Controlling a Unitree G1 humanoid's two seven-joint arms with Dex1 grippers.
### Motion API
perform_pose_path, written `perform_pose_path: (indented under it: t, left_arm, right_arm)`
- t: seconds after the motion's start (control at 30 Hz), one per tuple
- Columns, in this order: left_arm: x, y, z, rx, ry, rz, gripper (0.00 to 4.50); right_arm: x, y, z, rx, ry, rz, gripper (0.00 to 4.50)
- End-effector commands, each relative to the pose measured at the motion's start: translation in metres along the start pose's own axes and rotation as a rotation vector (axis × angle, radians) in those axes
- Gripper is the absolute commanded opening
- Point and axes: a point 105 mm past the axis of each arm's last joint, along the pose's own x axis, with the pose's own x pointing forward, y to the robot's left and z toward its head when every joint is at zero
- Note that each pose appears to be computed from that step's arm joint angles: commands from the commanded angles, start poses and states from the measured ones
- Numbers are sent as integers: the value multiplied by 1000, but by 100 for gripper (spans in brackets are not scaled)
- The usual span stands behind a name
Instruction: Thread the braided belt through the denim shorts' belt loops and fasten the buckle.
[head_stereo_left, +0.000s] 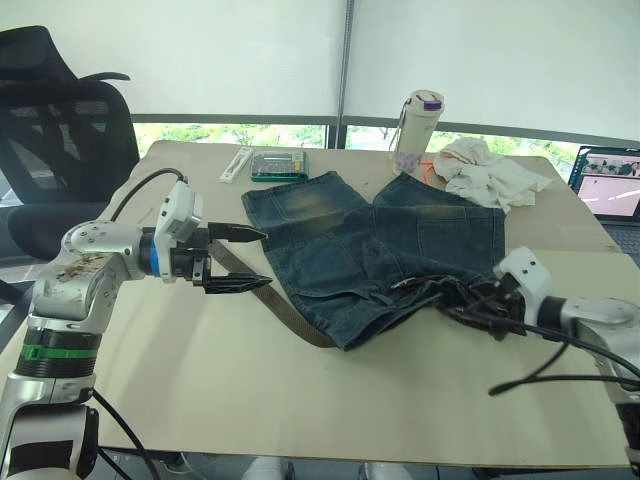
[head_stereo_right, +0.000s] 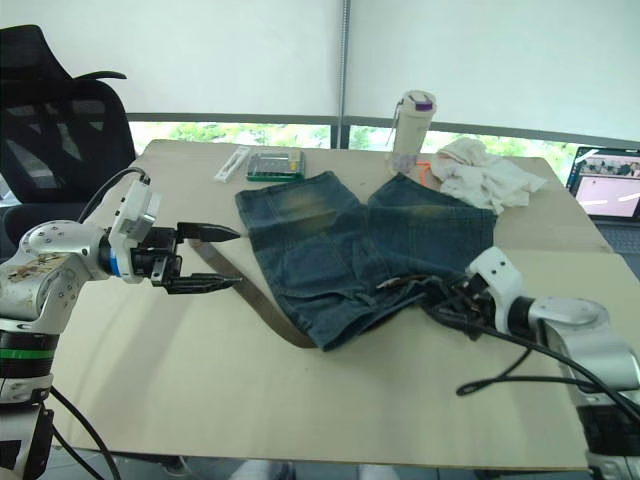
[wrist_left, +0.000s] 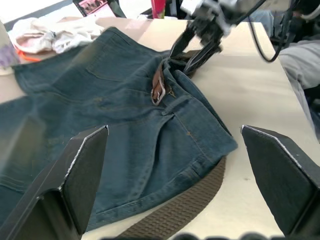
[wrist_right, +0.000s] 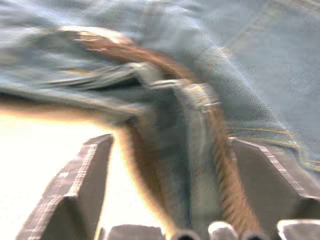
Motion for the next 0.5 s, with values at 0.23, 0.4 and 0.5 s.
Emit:
perform_pose_path:
  t: [0.23, 0.4, 0.5]
  left_arm:
    - [-9, 28, -55, -185, 53, 607, 450]
    - [9, 40, -86, -399, 85, 957, 450]
    - [12, 56, -96, -475, 155, 1136, 450]
  right_arm:
    - [-23, 45, 63, -22, -416, 183, 446]
    - [-16, 67, 85, -18, -528, 279, 446]
    - [-9, 68, 87, -22, -526, 286, 446]
